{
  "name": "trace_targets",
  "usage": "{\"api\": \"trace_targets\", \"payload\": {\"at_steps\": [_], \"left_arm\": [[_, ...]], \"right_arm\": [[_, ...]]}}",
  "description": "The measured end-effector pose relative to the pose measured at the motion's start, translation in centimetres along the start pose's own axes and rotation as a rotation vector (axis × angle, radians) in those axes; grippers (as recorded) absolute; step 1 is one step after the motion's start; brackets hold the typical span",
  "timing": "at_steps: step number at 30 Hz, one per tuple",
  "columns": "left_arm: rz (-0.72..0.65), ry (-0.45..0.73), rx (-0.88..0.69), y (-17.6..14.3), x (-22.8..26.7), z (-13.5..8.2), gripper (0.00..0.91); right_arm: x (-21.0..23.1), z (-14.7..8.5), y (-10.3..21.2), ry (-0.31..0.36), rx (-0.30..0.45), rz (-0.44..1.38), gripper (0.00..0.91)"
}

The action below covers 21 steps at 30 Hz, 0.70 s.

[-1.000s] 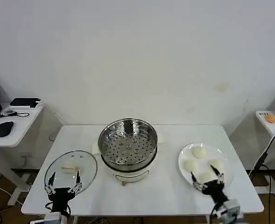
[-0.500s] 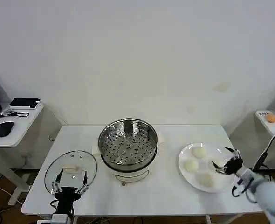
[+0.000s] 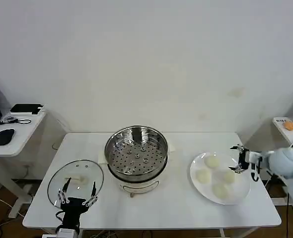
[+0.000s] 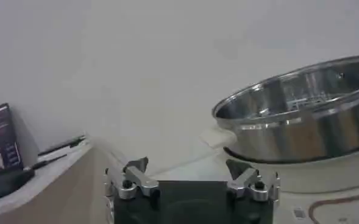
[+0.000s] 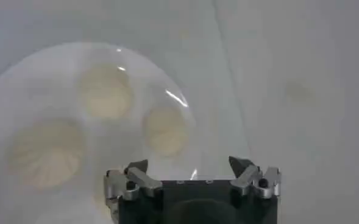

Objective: Take steamed baozi put them in steamer then cover it.

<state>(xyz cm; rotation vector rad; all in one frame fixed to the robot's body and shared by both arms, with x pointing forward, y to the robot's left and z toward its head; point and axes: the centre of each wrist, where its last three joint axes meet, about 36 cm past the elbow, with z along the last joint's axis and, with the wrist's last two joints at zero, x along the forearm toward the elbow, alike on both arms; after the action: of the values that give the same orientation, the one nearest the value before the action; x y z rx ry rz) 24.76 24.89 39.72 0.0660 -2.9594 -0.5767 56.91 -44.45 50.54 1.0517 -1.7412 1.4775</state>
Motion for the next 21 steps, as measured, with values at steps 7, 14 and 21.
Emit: {"api": "trace_targets", "payload": {"at_steps": [7,14,21], "left_arm": [[-0.010,-0.006,-0.009,0.4,-0.1,-0.2,0.907],[-0.013,-0.007,-0.022,0.8,-0.1,-0.1,0.907],[-0.009,-0.009,-0.029,0.9,-0.2,0.0,0.907]], "right_arm": [[-3.0,-1.3,-2.9,0.043,0.052,-0.126,0.907],[-5.8,-2.3,-4.0,0.071,0.075,-0.201,0.907],[-7.4,-2.9,-4.7,0.084,0.080,-0.221,0.907]]}}
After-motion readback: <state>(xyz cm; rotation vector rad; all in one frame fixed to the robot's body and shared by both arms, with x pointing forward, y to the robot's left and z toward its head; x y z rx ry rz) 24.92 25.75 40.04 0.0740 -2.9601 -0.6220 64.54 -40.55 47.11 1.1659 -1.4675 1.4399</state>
